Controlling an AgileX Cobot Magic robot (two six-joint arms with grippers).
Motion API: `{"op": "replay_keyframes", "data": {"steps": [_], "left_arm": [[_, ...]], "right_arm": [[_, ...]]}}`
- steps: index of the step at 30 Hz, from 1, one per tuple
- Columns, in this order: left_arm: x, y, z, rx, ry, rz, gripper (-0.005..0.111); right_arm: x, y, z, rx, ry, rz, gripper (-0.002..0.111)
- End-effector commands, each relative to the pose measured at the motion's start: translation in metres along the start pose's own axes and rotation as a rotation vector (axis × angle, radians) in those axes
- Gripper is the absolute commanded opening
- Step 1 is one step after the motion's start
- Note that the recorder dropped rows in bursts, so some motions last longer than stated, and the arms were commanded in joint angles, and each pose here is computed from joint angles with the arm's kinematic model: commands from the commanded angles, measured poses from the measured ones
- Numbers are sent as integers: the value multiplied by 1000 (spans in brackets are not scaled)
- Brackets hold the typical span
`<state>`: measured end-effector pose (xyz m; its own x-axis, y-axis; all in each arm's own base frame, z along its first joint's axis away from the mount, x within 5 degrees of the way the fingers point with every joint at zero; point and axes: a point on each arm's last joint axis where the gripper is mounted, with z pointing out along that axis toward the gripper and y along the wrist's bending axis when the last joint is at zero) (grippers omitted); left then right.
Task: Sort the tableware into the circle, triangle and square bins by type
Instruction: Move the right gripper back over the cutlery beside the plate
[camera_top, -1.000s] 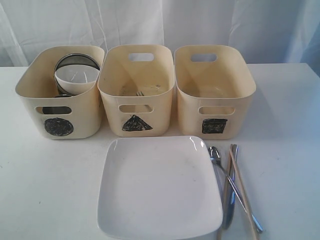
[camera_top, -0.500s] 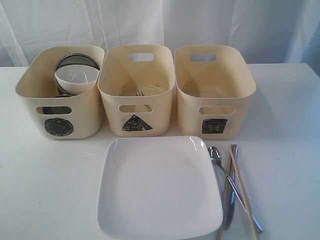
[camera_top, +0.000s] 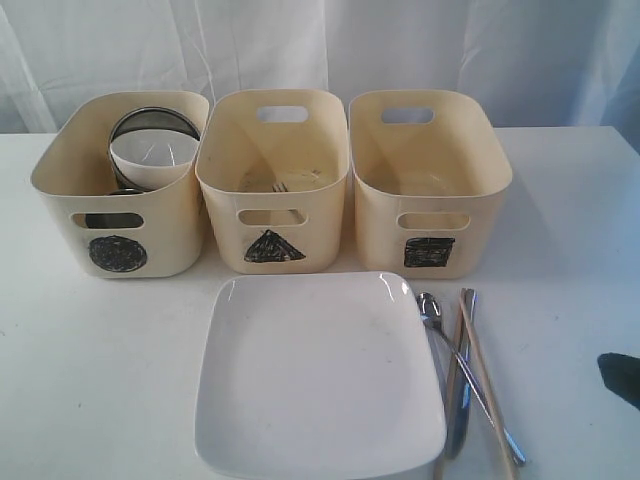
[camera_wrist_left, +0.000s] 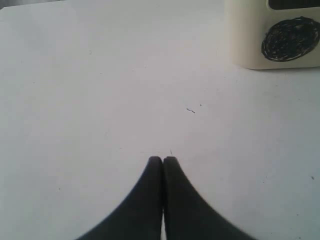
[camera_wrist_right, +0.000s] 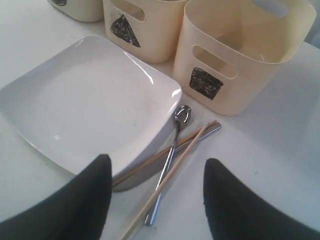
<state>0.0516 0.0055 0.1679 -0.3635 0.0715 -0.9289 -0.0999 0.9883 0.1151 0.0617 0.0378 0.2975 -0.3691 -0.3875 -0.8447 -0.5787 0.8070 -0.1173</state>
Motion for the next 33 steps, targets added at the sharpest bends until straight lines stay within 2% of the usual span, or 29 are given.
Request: {"op": "replay_keyframes", "data": {"steps": [1, 13, 26, 33], "left_arm": [[1, -1, 0, 9, -3, -11, 0], [1, -1, 0, 9, -3, -11, 0], [1, -1, 0, 9, -3, -11, 0], [1, -1, 0, 9, -3, -11, 0]], "right_arm": [[7, -2, 10, 32, -12, -38, 52], [27, 1, 27, 32, 9, -39, 52], [32, 2, 42, 46, -166, 13, 52], [38, 3, 51, 43, -168, 15, 52]]}}
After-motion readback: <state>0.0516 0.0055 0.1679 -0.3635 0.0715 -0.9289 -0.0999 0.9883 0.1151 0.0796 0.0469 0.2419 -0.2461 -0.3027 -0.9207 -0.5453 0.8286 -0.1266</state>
